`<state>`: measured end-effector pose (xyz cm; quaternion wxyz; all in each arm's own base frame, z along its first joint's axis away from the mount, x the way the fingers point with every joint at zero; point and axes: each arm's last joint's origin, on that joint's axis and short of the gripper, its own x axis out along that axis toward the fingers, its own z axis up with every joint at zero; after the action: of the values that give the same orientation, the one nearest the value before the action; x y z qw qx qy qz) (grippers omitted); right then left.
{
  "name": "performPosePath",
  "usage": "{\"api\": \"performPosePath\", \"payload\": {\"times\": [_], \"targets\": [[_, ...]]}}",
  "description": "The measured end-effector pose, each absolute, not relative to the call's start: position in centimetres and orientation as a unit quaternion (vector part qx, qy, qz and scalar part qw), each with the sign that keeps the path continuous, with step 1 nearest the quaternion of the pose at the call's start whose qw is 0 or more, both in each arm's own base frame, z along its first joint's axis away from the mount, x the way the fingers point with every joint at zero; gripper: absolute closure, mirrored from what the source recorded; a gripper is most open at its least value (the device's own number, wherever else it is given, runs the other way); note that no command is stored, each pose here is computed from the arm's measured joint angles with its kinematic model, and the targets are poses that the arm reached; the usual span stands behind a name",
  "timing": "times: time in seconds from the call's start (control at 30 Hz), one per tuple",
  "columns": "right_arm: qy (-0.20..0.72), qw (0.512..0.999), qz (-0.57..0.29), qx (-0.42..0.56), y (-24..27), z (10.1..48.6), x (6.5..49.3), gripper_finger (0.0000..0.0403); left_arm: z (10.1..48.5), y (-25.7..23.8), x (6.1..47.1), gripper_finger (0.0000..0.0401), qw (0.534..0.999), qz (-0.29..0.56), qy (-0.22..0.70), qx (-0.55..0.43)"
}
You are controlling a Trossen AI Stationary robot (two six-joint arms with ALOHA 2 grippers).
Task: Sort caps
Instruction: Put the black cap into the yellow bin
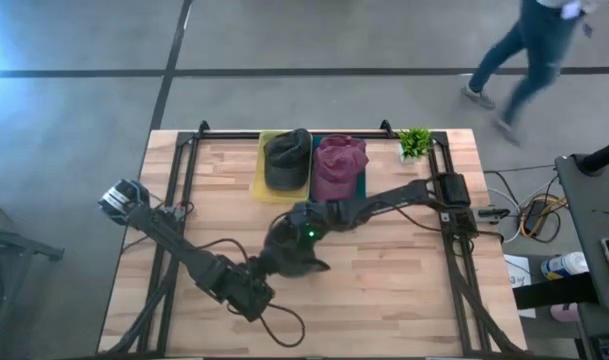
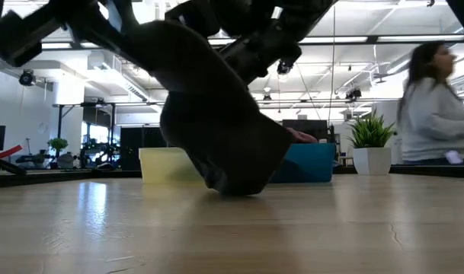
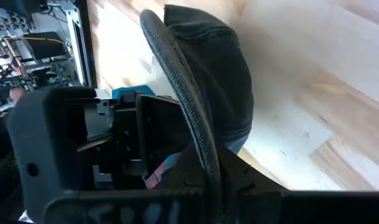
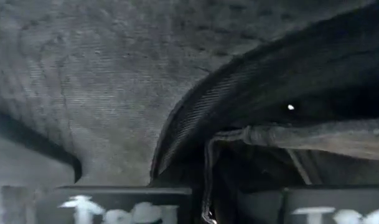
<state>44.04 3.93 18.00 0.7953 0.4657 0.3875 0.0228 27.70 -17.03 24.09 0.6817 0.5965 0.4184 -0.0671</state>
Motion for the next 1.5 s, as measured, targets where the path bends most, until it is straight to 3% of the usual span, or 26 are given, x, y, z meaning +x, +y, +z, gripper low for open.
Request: {"api": "performPosePath", "payload": {"times": [0.27, 0.6, 0.77, 1.03, 1.1, 1.23, 1.4, 1.5], "targets": [[0.417, 0.796, 0.005, 0.439, 3.9, 17.9, 43.4, 0.0378, 22.1, -16.5, 27.5, 0.0394, 0.688, -0.076, 0.429, 0.581], [0.418, 0.820, 0.026, 0.391, 3.9, 17.8, 43.3, 0.0228, 22.4, -16.2, 27.9, 0.0394, 0.700, -0.072, 0.430, 0.566], [0.417, 0.850, 0.061, 0.317, 3.9, 18.5, 43.0, 0.0189, 22.6, -16.1, 27.8, 0.0394, 0.710, -0.057, 0.433, 0.553], [0.369, 0.880, 0.149, 0.258, 4.4, 25.5, 40.3, 0.0181, 22.1, -15.7, 27.7, 0.0394, 0.705, -0.048, 0.447, 0.549], [0.388, 0.883, 0.121, 0.235, 4.4, 25.2, 39.7, 0.0182, 22.1, -15.7, 27.5, 0.0394, 0.705, -0.047, 0.449, 0.547], [0.441, 0.881, -0.023, 0.167, 3.5, 24.9, 38.0, 0.0186, 22.0, -15.7, 27.5, 0.0394, 0.704, -0.045, 0.449, 0.548], [0.475, 0.863, -0.053, 0.161, 2.5, 21.7, 37.8, 0.0208, 22.1, -15.8, 27.6, 0.0394, 0.704, -0.047, 0.445, 0.551], [0.449, 0.872, -0.059, 0.183, 2.4, 20.6, 38.5, 0.0226, 22.3, -15.9, 27.8, 0.0394, 0.701, -0.035, 0.433, 0.566]]}}
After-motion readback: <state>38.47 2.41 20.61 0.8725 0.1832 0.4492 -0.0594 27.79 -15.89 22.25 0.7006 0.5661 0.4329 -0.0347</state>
